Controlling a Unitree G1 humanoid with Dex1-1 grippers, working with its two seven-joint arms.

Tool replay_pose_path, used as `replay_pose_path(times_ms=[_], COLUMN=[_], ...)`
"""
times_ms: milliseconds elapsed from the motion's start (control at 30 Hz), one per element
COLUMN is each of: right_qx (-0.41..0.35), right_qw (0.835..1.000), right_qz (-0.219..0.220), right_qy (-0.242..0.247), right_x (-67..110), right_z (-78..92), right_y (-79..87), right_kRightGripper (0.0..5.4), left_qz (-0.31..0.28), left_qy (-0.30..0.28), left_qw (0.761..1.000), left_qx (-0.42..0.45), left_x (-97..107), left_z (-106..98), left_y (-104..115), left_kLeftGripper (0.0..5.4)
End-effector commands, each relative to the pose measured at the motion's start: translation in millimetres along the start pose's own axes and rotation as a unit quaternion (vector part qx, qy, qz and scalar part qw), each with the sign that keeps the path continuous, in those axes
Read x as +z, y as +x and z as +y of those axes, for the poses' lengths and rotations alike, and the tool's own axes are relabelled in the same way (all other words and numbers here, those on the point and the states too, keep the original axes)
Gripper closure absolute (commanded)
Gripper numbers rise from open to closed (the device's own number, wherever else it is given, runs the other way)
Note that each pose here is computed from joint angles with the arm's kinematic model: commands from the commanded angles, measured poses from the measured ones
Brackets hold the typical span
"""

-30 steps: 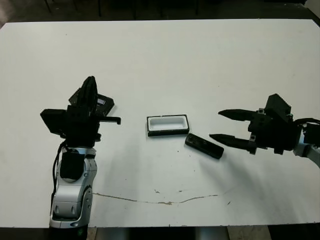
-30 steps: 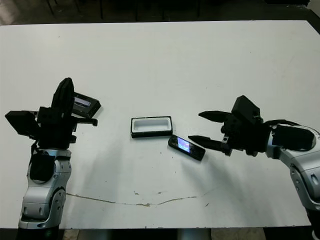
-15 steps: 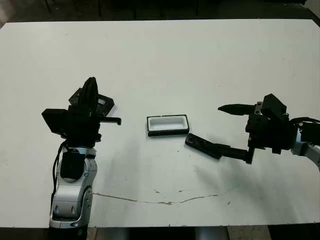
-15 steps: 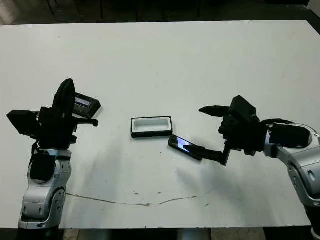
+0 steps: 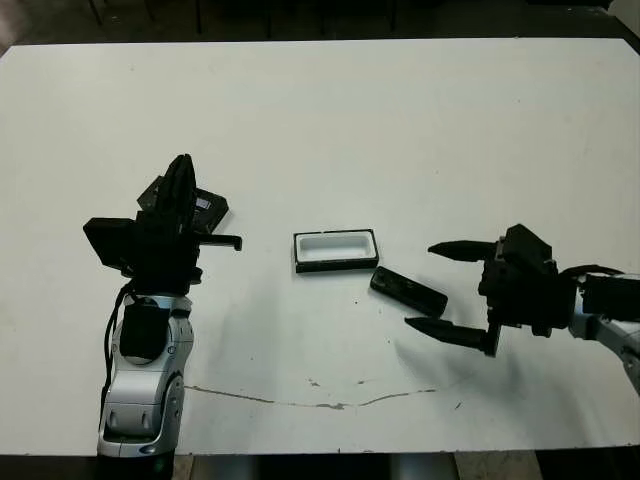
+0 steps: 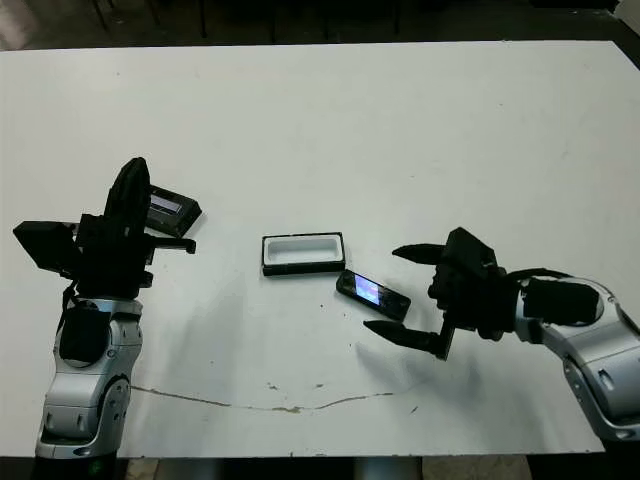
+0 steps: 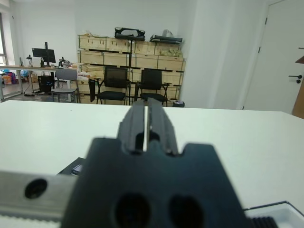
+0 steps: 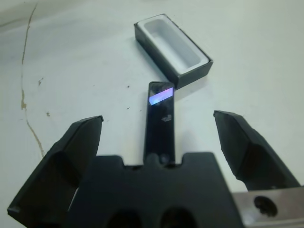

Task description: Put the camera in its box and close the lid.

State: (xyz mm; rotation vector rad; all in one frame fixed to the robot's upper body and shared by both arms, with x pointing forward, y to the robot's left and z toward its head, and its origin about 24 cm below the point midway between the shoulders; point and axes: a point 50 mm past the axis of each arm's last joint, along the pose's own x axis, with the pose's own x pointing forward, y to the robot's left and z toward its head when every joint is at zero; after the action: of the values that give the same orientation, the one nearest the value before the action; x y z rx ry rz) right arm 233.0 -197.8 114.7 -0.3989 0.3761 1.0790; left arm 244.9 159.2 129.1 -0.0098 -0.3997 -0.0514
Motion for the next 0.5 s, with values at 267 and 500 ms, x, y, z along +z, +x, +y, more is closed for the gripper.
replay_pose_path(times_ms=[267, 500], right_qx=[-0.016, -0.033], right_qw=[0.999, 0.997], right_qz=[0.022, 0.028], right_qy=[0.032, 0.066], right_x=[-19.3, -27.4], right_z=[3.7, -2.1], right_y=[4.8, 6.5], right_kRightGripper=[0.01, 0.01], left_qz=[0.023, 0.021], left_qy=[0.003, 0.000], left_qw=[1.000, 1.000], left_qx=[0.001, -0.003], left_x=[-5.6, -6.8], left_z=[3.0, 2.8], left_y=[-2.7, -2.0], left_kLeftGripper=[5.40, 5.40])
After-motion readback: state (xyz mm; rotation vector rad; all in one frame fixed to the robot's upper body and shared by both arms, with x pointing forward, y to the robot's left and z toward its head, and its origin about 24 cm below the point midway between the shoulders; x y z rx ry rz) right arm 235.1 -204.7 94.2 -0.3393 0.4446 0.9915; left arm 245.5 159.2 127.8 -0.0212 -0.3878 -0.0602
